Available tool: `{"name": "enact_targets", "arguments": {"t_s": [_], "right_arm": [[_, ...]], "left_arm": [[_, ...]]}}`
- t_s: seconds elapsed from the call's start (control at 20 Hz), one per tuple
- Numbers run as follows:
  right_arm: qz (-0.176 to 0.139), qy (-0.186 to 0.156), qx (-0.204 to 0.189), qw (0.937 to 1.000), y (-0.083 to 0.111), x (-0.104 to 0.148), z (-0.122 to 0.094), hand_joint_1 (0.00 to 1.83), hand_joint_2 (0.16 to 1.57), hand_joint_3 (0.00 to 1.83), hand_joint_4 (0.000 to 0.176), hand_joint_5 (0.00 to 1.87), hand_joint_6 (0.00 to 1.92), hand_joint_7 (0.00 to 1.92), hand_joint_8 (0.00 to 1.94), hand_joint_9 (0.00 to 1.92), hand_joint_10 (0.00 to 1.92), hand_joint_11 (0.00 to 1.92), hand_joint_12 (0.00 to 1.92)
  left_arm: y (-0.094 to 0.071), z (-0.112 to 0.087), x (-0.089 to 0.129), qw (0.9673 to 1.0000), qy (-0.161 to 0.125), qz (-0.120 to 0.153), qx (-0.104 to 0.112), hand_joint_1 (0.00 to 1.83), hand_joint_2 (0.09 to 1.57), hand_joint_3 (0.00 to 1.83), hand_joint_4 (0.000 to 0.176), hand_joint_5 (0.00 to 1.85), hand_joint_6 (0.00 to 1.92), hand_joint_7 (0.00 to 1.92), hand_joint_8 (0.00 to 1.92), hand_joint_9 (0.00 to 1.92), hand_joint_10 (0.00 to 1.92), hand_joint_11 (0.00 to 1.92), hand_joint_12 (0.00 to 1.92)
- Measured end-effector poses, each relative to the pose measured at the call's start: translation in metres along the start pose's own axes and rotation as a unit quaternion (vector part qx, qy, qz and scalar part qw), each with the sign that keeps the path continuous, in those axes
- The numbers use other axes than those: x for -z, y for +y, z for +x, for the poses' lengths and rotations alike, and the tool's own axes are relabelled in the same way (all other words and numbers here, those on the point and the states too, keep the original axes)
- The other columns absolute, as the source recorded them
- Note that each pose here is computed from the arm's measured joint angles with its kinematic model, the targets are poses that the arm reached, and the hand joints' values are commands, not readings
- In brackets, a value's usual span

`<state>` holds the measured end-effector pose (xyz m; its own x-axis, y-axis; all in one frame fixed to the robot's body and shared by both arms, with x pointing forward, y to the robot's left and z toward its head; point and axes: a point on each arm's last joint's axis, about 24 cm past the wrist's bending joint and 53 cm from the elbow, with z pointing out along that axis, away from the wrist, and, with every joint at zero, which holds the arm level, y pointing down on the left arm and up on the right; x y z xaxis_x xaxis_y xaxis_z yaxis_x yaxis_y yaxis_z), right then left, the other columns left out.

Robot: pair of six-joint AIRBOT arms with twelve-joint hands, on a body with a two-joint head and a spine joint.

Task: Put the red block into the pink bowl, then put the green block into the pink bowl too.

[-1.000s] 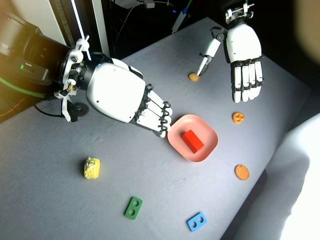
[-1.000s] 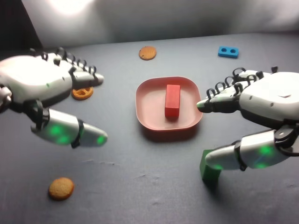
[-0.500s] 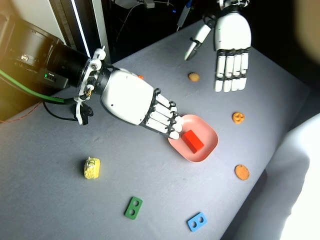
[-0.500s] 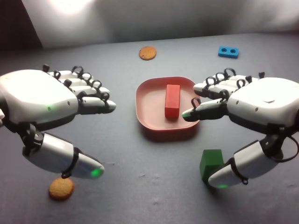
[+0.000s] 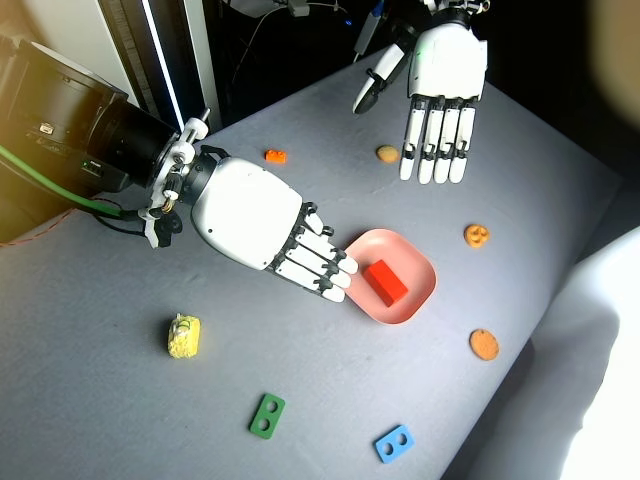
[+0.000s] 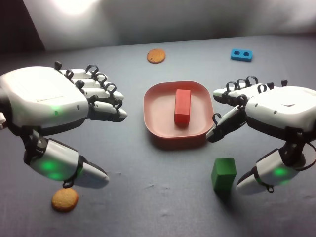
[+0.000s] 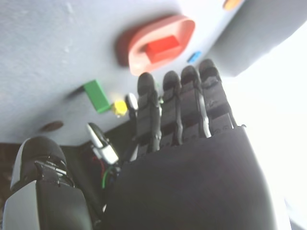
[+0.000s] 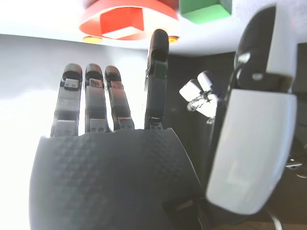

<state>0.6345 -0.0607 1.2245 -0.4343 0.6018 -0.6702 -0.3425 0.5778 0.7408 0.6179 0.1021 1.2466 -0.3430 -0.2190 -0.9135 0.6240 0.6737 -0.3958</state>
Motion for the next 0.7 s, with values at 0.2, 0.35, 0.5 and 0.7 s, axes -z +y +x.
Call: {"name": "enact_targets", "arguments": {"t_s": [0.2,0.35,0.5,0.7], "right_arm": [[-0.002,0.001,-0.002,1.0,0.002,-0.001,0.003,1.03,0.8,0.03,0.171,0.71,0.01,0.0,0.0,0.0,0.0,0.0,0.0],[0.007,-0.007,-0.021,0.9997,-0.002,-0.002,0.001,1.05,0.8,0.03,0.131,0.72,0.01,0.08,0.02,0.0,0.0,0.0,0.0],[0.029,-0.005,-0.048,0.9984,-0.013,-0.002,0.004,1.04,0.8,0.01,0.144,0.76,0.02,0.15,0.01,0.0,0.0,0.0,0.0],[0.041,-0.006,-0.057,0.9975,-0.021,-0.001,0.009,1.02,0.81,0.01,0.142,0.78,0.02,0.22,0.03,0.0,0.0,0.0,0.0]], "left_arm": [[0.002,0.004,0.001,0.9999,0.005,-0.001,0.014,0.22,1.02,0.0,0.0,0.4,0.0,0.22,0.0,0.14,0.0,0.0,0.23],[0.0,0.006,0.001,0.9998,0.005,0.003,0.02,0.19,1.09,0.0,0.0,0.4,0.0,0.24,0.0,0.14,0.0,0.0,0.23],[-0.001,0.004,0.001,0.9996,0.002,0.006,0.026,0.16,1.14,0.01,0.0,0.41,0.0,0.2,0.0,0.11,0.0,0.0,0.16],[-0.001,0.003,0.001,0.9995,0.0,0.006,0.031,0.08,1.18,0.0,0.0,0.44,0.0,0.22,0.0,0.12,0.0,0.0,0.19]]}}
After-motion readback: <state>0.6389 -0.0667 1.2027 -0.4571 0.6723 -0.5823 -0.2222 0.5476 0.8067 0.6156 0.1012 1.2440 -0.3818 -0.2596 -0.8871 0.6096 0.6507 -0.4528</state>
